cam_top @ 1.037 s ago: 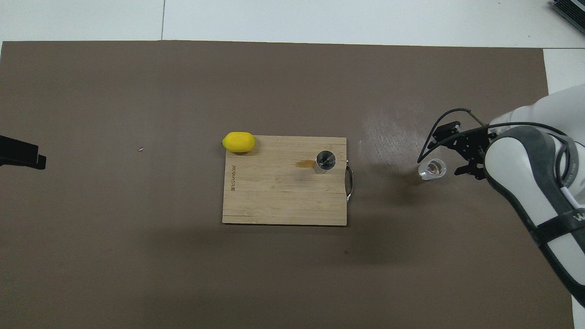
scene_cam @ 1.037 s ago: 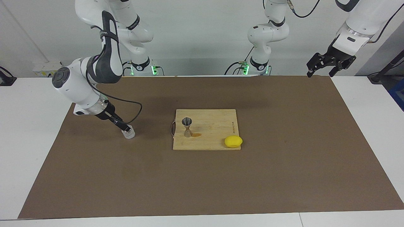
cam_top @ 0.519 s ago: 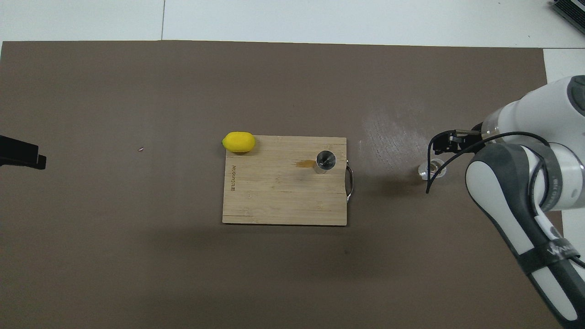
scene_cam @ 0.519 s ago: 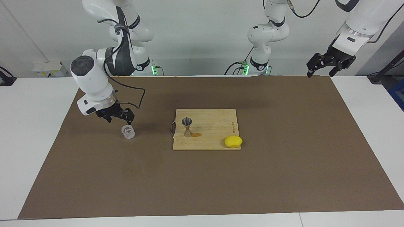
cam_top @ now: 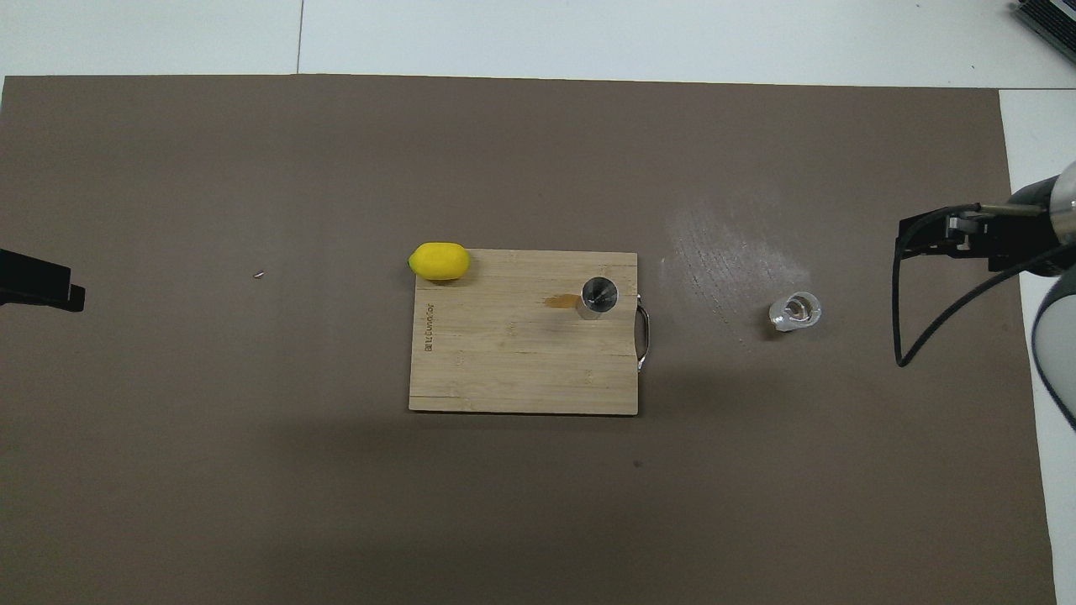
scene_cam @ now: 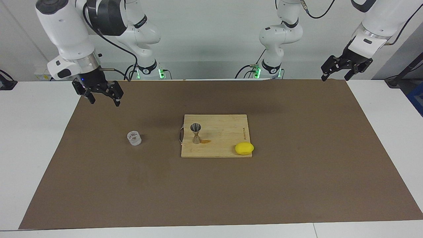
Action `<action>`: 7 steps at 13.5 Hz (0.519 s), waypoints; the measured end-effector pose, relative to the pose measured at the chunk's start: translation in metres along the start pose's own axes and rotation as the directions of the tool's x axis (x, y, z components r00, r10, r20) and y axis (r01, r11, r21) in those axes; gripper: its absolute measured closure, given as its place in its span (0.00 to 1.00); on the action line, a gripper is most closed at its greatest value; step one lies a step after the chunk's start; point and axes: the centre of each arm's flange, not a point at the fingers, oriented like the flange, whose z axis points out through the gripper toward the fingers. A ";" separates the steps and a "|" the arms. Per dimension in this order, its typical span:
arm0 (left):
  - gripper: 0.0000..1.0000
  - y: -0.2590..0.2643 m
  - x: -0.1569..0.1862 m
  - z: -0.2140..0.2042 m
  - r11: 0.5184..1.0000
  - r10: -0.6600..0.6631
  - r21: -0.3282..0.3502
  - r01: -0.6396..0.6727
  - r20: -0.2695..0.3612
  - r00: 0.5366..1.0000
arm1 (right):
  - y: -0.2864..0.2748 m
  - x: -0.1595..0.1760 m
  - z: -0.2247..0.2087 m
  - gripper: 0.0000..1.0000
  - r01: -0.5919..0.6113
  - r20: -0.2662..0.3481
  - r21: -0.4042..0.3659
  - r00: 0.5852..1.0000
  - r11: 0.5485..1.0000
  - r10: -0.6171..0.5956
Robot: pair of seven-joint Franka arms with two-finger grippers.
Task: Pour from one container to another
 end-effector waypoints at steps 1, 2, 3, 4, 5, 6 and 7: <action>0.00 0.000 0.000 0.000 1.000 0.000 0.000 0.000 0.000 1.000 | 0.001 -0.003 -0.011 0.00 -0.001 0.016 -0.003 1.000 1.000 0.001; 0.00 0.000 0.000 0.000 1.000 0.000 0.000 0.000 0.000 1.000 | 0.003 -0.006 -0.018 0.00 -0.004 0.038 -0.007 0.999 1.000 0.004; 0.00 0.000 0.000 0.000 1.000 0.000 0.000 0.000 0.000 1.000 | 0.007 -0.007 -0.022 0.00 -0.010 0.053 -0.008 0.999 1.000 0.010; 0.00 0.000 0.000 0.000 1.000 0.000 0.000 0.000 0.000 1.000 | 0.009 -0.005 -0.021 0.00 -0.015 0.064 -0.009 0.998 1.000 0.015; 0.00 0.000 0.000 0.000 1.000 0.000 0.000 0.000 0.000 1.000 | 0.009 -0.003 -0.016 0.03 -0.012 0.081 -0.011 0.997 1.000 0.013; 0.00 0.000 0.000 0.000 1.000 0.000 0.000 0.000 0.000 1.000 | 0.007 -0.003 -0.010 0.03 -0.002 0.099 -0.012 0.995 1.000 0.003; 0.00 0.000 0.000 0.000 1.000 0.000 0.000 0.000 0.000 1.000 | 0.004 -0.003 -0.005 0.01 0.008 0.114 -0.013 0.993 1.000 -0.006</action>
